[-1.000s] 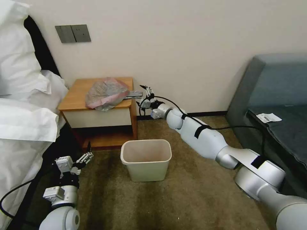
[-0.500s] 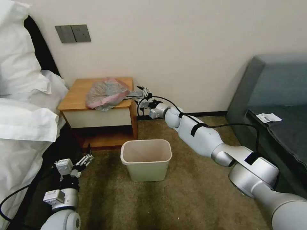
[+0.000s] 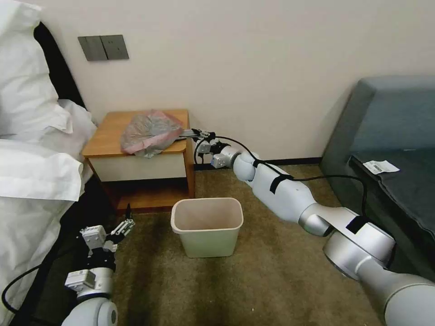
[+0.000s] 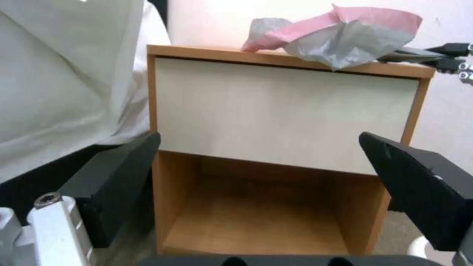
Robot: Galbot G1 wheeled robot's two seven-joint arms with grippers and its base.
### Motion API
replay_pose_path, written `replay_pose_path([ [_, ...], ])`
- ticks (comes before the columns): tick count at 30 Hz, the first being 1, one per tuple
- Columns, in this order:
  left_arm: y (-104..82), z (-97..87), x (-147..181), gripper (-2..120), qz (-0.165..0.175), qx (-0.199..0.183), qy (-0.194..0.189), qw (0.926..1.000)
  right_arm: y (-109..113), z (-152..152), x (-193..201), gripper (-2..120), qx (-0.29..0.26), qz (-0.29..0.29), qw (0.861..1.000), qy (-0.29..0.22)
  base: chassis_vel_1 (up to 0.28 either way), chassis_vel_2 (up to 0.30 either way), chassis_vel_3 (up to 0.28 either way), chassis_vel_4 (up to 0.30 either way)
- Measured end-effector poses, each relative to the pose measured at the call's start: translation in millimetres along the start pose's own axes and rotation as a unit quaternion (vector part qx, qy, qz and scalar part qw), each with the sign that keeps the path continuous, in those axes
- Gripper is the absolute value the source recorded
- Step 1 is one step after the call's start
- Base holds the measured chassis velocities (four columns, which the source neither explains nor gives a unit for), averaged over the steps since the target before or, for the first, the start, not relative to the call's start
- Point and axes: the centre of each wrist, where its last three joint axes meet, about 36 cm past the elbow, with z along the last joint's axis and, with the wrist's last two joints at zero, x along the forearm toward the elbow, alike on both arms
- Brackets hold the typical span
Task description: Pick up the garbage bag from the table and place it over the trash can.
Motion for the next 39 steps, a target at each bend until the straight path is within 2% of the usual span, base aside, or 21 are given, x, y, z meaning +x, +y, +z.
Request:
replay_pose_path([
  [2, -0.9, 0.3, 0, 100, 0.001, -0.001, 0.000, 1.0000, 0, 0, 0, 2, -0.001, 0.000, 1.000, 0.000, 0.000, 0.000, 0.000, 0.000],
  [4, -1.0, 0.3, 0, 100, 0.001, -0.001, 0.000, 1.0000, 0, 0, 0, 0, 0.000, 0.000, 1.000, 0.000, 0.000, 0.000, 0.000, 0.000],
  [14, 0.6, -0.1, 0, 100, 0.003, -0.004, 0.001, 1.0000, 3, -3, 4, 0, -0.011, 0.005, 1.000, -0.005, 0.000, 0.000, 0.000, 0.000],
  [23, 2.8, 4.7, -1, 100, 0.002, -0.006, 0.006, 1.0000, -1, -20, 37, 0, -0.058, 0.044, 0.997, -0.014, 0.000, 0.000, 0.000, 0.000],
  [27, 2.2, 9.4, -3, 100, 0.001, -0.003, 0.010, 0.9999, 13, -51, 68, 0, -0.115, 0.063, 0.991, -0.024, 0.000, 0.000, 0.000, 0.000],
  [28, 2.2, 9.4, -3, 100, 0.001, -0.003, 0.010, 0.9999, 13, -51, 68, 0, -0.115, 0.063, 0.991, -0.024, 0.000, 0.000, 0.000, 0.000],
  [32, 1.6, 13.5, -2, 100, 0.001, -0.001, 0.015, 0.9999, 42, -85, 102, 0, -0.160, 0.057, 0.985, -0.031, 0.000, 0.000, 0.000, 0.000],
  [37, 2.6, 14.6, -1, 100, 0.000, -0.002, 0.015, 0.9999, 58, -108, 125, 0, -0.179, 0.051, 0.982, -0.037, 0.000, 0.000, 0.000, 0.000],
  [39, 4.4, 14.3, 2, 100, -0.002, -0.003, 0.015, 0.9999, 72, -118, 142, 0, -0.181, 0.045, 0.982, -0.037, 0.000, 0.000, 0.000, 0.000],
])
